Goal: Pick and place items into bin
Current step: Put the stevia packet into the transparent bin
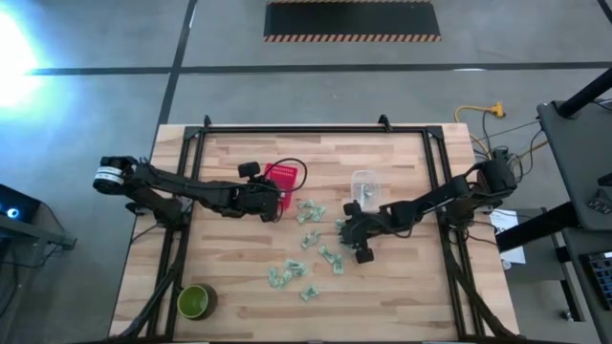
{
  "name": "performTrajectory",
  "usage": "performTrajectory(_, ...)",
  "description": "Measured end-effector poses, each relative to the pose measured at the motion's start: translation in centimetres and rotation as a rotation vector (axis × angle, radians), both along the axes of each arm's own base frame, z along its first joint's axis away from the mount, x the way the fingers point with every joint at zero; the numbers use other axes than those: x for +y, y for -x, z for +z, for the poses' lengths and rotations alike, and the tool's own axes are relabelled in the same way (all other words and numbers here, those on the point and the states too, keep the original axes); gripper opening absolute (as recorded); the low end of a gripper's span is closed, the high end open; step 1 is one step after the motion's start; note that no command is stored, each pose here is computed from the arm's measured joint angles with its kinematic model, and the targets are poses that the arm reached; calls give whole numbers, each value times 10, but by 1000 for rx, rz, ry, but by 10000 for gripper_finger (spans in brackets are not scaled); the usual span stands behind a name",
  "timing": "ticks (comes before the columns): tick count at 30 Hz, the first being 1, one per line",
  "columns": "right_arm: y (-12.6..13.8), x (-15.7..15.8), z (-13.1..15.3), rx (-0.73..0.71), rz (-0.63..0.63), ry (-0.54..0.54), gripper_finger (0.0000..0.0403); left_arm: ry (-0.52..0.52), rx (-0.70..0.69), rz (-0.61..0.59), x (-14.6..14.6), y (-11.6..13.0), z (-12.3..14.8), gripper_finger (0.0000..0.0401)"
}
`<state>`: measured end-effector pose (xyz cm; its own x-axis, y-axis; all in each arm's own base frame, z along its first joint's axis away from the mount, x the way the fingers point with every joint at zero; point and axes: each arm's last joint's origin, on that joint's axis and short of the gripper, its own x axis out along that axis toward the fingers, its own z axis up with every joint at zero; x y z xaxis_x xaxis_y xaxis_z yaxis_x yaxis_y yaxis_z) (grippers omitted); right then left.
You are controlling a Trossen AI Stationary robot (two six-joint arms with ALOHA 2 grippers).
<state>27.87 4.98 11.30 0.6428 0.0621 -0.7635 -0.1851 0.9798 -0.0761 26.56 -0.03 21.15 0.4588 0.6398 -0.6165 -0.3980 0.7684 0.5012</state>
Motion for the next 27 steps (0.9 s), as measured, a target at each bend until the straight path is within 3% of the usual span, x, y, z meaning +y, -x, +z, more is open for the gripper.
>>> performTrajectory(9, 0, -1, -3, 1, -32, 38, 100, 0, 0, 0, 0, 0, 0, 112)
performTrajectory(19, -1, -1, -2, -1, -23, 45, 13, 0, 0, 0, 0, 0, 0, 112)
performTrajectory(27, -2, 2, 4, -29, -20, 34, 9, 0, 0, 0, 0, 0, 0, 112)
